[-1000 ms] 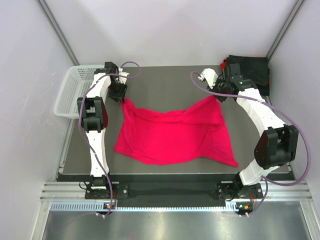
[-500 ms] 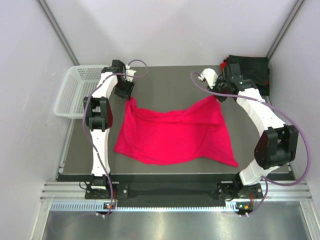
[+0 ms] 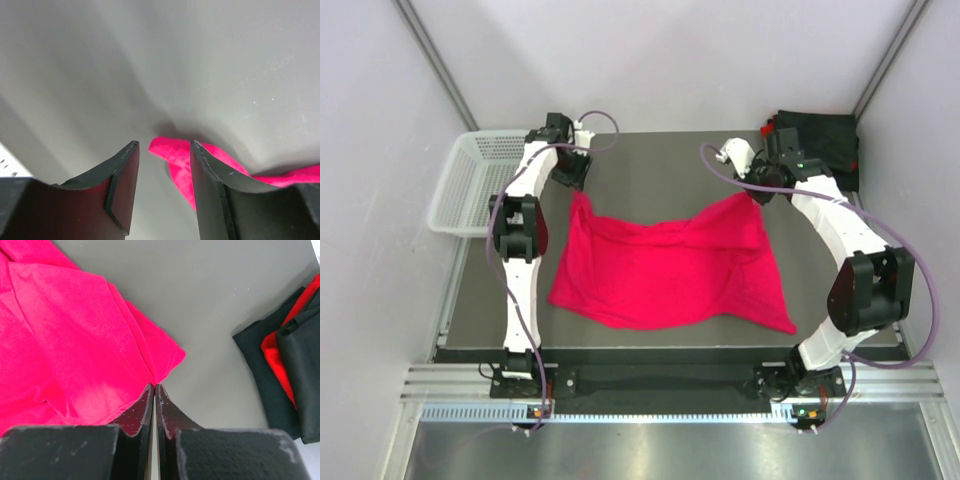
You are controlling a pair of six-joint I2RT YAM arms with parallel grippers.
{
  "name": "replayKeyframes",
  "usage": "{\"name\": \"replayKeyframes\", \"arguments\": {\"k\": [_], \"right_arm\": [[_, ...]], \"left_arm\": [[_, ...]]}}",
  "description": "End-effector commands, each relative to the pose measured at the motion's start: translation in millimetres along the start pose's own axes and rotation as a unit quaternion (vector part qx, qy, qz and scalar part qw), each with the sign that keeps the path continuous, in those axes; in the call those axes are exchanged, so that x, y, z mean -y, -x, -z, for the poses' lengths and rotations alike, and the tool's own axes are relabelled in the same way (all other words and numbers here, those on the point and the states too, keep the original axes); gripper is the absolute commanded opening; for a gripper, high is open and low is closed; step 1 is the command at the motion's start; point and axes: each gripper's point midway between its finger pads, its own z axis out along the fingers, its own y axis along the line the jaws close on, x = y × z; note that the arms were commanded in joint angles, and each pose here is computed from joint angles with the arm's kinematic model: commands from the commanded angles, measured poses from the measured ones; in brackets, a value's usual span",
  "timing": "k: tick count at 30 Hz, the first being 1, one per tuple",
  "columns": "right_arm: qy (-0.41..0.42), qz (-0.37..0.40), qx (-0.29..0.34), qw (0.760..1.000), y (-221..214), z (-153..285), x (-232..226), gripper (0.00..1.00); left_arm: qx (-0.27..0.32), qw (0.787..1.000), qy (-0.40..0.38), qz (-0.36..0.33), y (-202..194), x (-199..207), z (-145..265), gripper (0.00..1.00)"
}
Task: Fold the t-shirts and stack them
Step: Flatten the tshirt out
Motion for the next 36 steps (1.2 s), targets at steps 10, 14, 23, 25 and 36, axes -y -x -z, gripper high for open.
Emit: {"name": "replayKeyframes", "arguments": {"k": [10,14,23,25,36], "right_arm": [[-0.009,0.002,0.012,1.0,12,2,7,0.0],[-0.008,0.001,0.011,1.0,10,0,5,0.0],[-0.004,-0.001,0.017,1.0,14,-6,5,0.0],[-0.002,-0.001,0.018,1.0,15,-7,4,0.0],[-0.007,-0.003,0.019,1.0,12,-8,4,0.0]], "left_arm": [[0.001,1.0,-0.004,0.003,4,5,-20,0.43],[0.003,1.0,-0.004,-0.001,5,5,-9,0.35],[0.006,1.0,0.009,-0.003,7,2,4,0.26],[0.005,1.0,0.018,-0.004,7,-1,7,0.23],[0.045,0.994,0.093,-0.045,33,-26,56,0.0]]}}
